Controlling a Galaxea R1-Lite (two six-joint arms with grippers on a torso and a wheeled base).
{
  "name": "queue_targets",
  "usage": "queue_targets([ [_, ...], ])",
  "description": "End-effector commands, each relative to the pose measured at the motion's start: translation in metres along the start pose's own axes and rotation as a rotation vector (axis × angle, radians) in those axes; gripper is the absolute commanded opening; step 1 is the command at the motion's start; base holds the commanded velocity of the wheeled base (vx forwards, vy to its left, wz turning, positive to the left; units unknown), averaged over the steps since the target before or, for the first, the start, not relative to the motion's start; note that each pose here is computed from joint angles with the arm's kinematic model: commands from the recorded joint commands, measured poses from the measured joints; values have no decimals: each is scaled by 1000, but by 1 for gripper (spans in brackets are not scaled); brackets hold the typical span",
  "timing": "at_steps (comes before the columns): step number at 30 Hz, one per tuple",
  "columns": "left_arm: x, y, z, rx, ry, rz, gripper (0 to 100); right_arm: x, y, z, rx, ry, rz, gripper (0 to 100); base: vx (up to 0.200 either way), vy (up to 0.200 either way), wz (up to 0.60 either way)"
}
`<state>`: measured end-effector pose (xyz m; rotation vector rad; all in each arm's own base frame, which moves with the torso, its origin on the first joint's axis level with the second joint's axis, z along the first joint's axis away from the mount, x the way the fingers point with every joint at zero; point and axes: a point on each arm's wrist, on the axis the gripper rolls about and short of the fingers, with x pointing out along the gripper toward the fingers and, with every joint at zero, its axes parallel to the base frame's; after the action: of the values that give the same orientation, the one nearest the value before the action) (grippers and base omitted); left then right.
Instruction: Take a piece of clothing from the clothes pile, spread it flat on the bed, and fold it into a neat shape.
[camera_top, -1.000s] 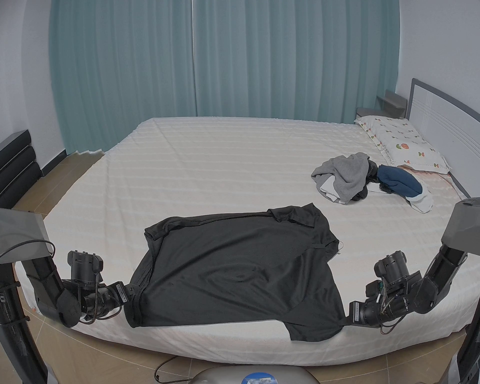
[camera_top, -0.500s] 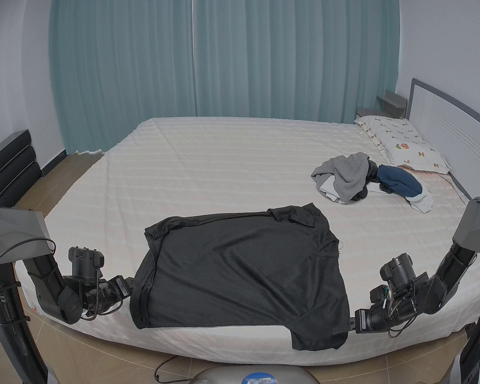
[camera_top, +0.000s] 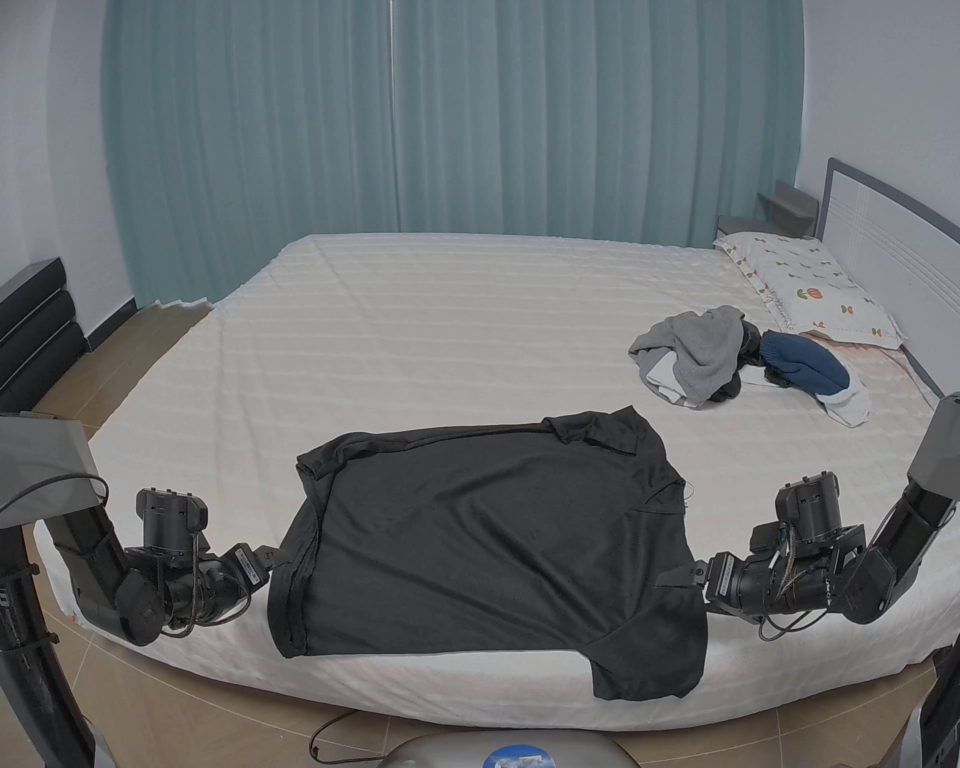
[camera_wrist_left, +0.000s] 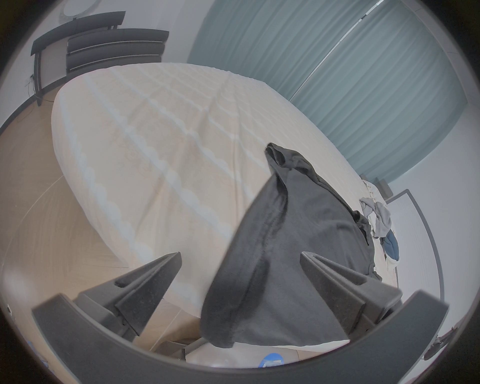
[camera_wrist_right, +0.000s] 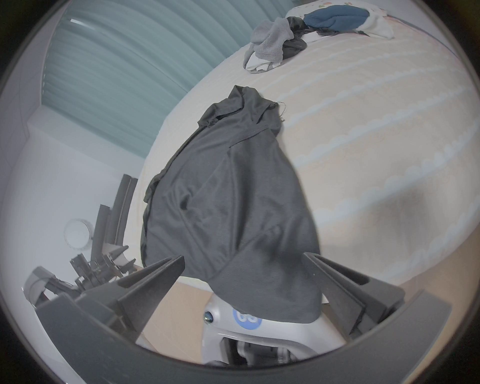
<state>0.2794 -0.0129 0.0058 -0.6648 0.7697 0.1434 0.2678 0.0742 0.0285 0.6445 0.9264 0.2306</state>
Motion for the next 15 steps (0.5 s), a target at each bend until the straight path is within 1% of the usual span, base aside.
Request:
queue_targets([
  [1,0,-1,0,-1,-1,-4,100,1,2,2,28,-17,20,100,0,0,0],
  [6,-1,-2,0,-2,-2,-10,100,2,3,4,41,-38,40,100,0,0,0],
  [11,0,-7,1,-29,-15,-31,100,2,4,4,40,-41,44,100,0,0,0],
  [15,0,-10,-2,-20,-9,-42,100,2,4,4,40,-41,44,100,200,0,0],
])
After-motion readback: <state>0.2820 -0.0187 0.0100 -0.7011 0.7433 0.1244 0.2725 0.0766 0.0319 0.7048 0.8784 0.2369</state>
